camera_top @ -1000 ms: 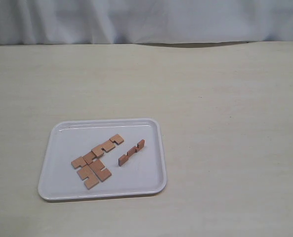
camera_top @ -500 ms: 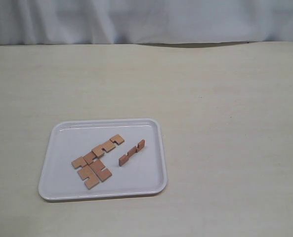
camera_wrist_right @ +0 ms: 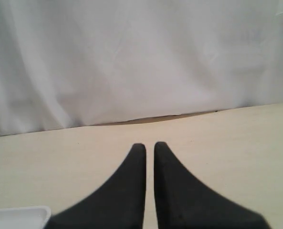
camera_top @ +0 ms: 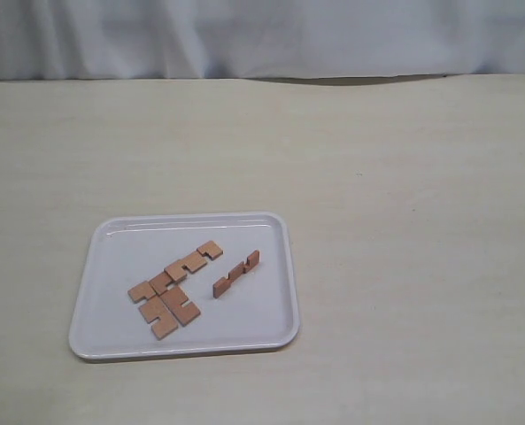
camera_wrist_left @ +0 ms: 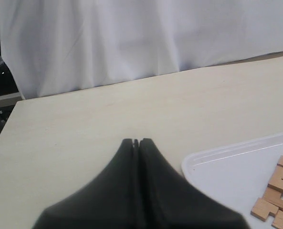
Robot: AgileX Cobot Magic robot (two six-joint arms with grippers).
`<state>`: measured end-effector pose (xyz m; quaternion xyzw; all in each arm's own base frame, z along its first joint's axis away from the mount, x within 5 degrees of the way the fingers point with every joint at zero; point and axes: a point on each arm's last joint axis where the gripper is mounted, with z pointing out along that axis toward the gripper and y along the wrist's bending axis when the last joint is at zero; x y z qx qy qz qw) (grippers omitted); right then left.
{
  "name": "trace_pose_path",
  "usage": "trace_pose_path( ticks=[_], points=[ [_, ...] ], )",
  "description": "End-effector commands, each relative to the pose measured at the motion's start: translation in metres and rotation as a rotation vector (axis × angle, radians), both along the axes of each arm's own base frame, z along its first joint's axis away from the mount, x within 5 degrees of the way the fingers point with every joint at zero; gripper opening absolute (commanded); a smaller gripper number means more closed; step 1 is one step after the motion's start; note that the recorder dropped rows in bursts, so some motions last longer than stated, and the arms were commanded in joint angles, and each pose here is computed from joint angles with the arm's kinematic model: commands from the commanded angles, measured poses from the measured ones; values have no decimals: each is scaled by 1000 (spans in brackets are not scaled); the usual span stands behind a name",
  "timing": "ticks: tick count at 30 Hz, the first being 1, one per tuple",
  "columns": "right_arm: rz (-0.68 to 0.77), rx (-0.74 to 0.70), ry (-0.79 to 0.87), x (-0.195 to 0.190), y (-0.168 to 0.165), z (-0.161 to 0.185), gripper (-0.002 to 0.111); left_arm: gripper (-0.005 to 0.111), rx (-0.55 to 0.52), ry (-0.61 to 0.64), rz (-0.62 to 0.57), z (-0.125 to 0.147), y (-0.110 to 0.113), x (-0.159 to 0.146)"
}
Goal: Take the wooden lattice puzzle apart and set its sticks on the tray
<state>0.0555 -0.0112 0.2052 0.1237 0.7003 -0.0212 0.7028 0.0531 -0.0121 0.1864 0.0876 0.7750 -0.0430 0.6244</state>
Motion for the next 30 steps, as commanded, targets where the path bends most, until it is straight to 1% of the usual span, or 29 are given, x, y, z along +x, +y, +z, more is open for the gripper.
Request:
trace_pose_path(
  ticks=[1, 4, 10, 14, 18, 22, 27, 30],
  points=[
    [-5, -38, 14, 0, 0, -1, 6, 0, 2, -9, 11, 0, 1, 0],
    [-6, -47, 23, 0, 0, -2, 6, 0, 2, -9, 11, 0, 1, 0],
    [6, 41, 53, 0, 1, -6, 6, 0, 2, -9, 11, 0, 1, 0],
    [7, 10, 106, -1, 1, -11, 6, 0, 2, -9, 11, 0, 1, 0],
    [6, 0, 108, -1, 1, -11, 6, 0, 2, -9, 11, 0, 1, 0],
    [10, 11, 148, -1, 1, -14, 6, 0, 2, -9, 11, 0, 1, 0],
    [24, 45, 255, -3, 3, -24, 6, 0, 2, -9, 11, 0, 1, 0],
    [25, 48, 266, -3, 3, -25, 6, 0, 2, -9, 11, 0, 1, 0]
  ],
)
